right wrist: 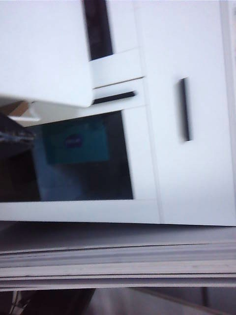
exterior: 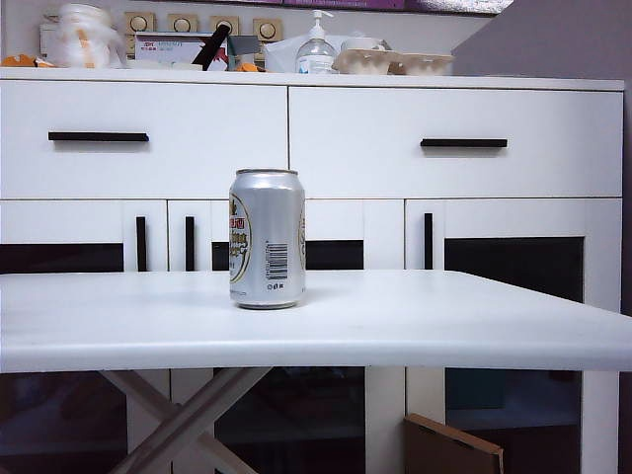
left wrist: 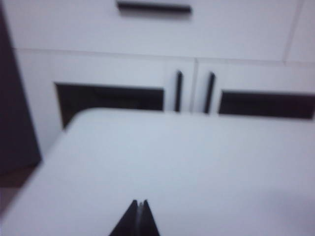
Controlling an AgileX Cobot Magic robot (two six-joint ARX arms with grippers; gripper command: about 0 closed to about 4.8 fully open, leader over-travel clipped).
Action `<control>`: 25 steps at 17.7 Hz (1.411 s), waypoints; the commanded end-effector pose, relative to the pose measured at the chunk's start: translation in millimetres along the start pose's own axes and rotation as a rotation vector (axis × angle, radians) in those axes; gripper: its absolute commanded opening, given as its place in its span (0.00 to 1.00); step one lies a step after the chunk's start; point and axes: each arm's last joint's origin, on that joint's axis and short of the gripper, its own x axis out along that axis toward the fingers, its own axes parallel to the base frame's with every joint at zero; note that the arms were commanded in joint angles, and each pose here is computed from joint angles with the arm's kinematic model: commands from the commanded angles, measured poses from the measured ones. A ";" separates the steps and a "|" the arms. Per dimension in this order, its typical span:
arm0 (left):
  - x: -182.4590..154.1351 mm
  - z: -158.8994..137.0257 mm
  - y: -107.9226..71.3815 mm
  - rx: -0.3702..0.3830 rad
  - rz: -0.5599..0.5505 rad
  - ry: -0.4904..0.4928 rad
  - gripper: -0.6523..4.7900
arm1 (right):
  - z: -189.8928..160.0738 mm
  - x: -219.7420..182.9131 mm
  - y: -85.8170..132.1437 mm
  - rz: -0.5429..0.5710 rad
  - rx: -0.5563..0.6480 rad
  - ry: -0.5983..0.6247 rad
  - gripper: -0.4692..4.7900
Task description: Pick up a can of beer from the white table, open the left drawer, place the beer inside the drawer, and finally close the drawer.
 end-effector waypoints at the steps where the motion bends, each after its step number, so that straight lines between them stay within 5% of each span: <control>1: -3.6 25.3 -0.6 -0.003 0.026 -0.014 0.11 | 24.6 -6.5 3.7 0.041 0.012 -0.041 0.09; 13: 25.9 138.0 -11.1 0.008 -0.019 0.029 0.11 | 107.7 20.7 22.0 0.276 0.014 0.072 0.09; 19: 47.8 177.0 -23.4 0.051 -0.299 0.090 0.11 | 125.1 52.3 32.1 0.390 0.024 0.126 0.09; 25: 63.6 191.8 -28.3 0.076 -0.398 0.174 0.11 | 122.8 85.9 63.0 0.566 0.035 0.118 0.09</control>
